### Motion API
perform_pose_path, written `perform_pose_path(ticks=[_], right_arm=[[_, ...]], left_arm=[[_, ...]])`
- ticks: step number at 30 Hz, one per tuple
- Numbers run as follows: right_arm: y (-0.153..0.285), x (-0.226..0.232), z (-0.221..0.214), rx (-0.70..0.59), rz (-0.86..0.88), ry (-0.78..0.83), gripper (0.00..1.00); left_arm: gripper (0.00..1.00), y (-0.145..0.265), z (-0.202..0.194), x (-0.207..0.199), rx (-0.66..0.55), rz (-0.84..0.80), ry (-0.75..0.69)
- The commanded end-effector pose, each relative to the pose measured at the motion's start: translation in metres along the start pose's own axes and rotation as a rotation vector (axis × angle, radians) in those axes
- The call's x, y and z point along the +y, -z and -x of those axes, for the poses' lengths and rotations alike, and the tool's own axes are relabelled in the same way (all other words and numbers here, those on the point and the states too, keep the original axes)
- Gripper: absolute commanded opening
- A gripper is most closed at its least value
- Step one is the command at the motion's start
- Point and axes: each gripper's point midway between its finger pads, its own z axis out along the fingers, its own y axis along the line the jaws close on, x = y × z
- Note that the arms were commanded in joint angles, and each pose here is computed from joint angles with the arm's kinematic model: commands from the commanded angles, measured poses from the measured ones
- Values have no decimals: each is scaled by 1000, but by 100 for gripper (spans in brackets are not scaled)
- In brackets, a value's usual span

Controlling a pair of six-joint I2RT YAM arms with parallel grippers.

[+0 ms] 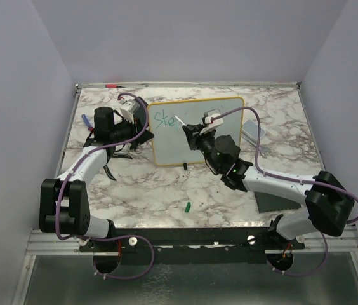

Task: Write a sentence on the whiteboard

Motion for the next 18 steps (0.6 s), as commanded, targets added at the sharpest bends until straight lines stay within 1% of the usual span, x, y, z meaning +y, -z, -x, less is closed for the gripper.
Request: perform_pose_path(ticks=[1, 9, 18], right_arm=[[-11, -6, 17, -54, -44, 1, 1], [-14, -14, 8, -27, -73, 12, 1], [2, -35, 4, -23, -156, 17, 1]], left_arm=[[0, 4, 10, -5, -27, -7, -33], [0, 4, 10, -5, -27, -8, -33], [0, 4, 11, -4, -27, -7, -33]])
